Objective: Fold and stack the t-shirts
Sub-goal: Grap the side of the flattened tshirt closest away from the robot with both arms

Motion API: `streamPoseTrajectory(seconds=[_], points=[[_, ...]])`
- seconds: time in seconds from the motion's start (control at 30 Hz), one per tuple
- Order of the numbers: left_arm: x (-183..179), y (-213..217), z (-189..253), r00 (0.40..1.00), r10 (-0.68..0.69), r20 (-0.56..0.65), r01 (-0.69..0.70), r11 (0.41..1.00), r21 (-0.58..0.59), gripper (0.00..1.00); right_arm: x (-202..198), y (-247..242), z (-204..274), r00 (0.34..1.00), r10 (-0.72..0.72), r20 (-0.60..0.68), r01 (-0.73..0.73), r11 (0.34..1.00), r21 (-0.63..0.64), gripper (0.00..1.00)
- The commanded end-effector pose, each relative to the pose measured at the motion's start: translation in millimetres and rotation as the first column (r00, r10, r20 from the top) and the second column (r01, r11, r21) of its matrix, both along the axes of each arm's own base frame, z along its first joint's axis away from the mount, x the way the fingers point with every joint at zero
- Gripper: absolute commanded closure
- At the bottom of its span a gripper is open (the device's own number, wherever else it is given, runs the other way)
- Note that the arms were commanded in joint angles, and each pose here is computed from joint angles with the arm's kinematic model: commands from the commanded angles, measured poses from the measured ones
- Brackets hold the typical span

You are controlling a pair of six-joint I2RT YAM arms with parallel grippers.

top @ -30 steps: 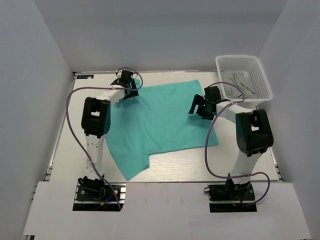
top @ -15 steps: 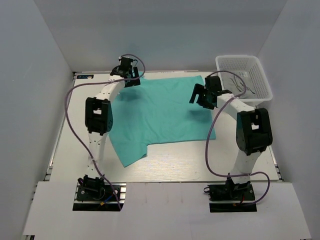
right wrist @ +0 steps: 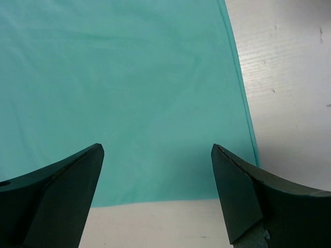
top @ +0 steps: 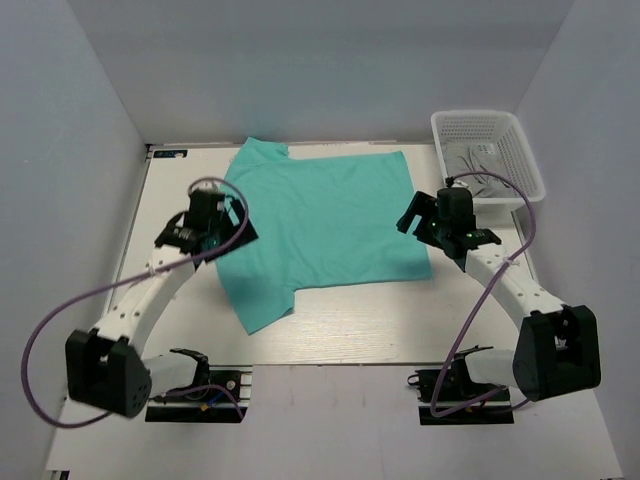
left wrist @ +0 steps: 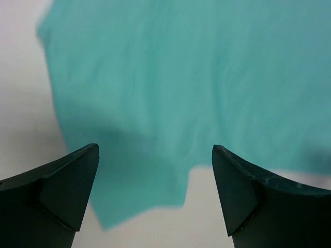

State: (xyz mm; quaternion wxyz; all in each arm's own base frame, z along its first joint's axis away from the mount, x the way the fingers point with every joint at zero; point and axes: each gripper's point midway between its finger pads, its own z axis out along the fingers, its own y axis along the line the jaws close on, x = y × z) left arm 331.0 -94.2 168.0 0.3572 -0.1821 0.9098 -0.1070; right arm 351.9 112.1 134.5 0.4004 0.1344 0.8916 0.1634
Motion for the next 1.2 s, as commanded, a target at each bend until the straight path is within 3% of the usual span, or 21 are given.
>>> streamPoseTrajectory(seconds=[0.0,0.1,0.13,0.27,0.37,0.7,0.77,0.87,1.0,1.17], points=[[-83,-13,-40,0.985,-0.025,-0.173,0.0,0.99,-0.141,0.0,2,-12,10,0.994,-0.092,0.062,0.091,0.996,0.022,0.1],[-138,-10,-57,0.963,-0.04,-0.267,-0.008,0.984,-0.177,0.0,-1,-16,5,0.993,-0.109,0.048,0.109,0.994,0.01,0.1],[-148,-10,-52,0.968,-0.034,-0.25,-0.019,0.978,-0.209,0.0,-2,-18,2,0.992,-0.119,0.038,0.119,0.993,0.009,0.1],[-191,-14,-93,0.92,-0.071,-0.385,-0.03,0.968,-0.25,0.0,-5,-7,-13,0.997,-0.083,-0.004,0.083,0.995,0.055,0.1],[-195,-21,-101,0.905,-0.088,-0.417,-0.037,0.959,-0.283,0.0,-6,-1,-21,0.998,-0.061,-0.031,0.064,0.995,0.081,0.1],[-187,-11,-136,0.883,0.018,-0.468,-0.125,0.972,-0.199,0.01,-20,-18,-38,0.989,-0.111,-0.103,0.115,0.993,0.031,0.1],[-183,-11,-140,0.889,0.024,-0.458,-0.127,0.973,-0.194,0.07,-26,-19,-39,0.987,-0.114,-0.112,0.118,0.993,0.029,0.1],[-180,-14,-147,0.888,0.018,-0.459,-0.124,0.972,-0.202,0.26,-33,-28,-43,0.982,-0.147,-0.119,0.15,0.989,0.016,0.1],[-184,-14,-162,0.879,0.008,-0.477,-0.116,0.973,-0.198,0.4,-38,-31,-43,0.981,-0.158,-0.114,0.16,0.987,0.015,0.1],[-181,-10,-170,0.873,0.021,-0.487,-0.115,0.98,-0.165,0.48,-44,-37,-47,0.975,-0.175,-0.136,0.178,0.984,0.01,0.1]])
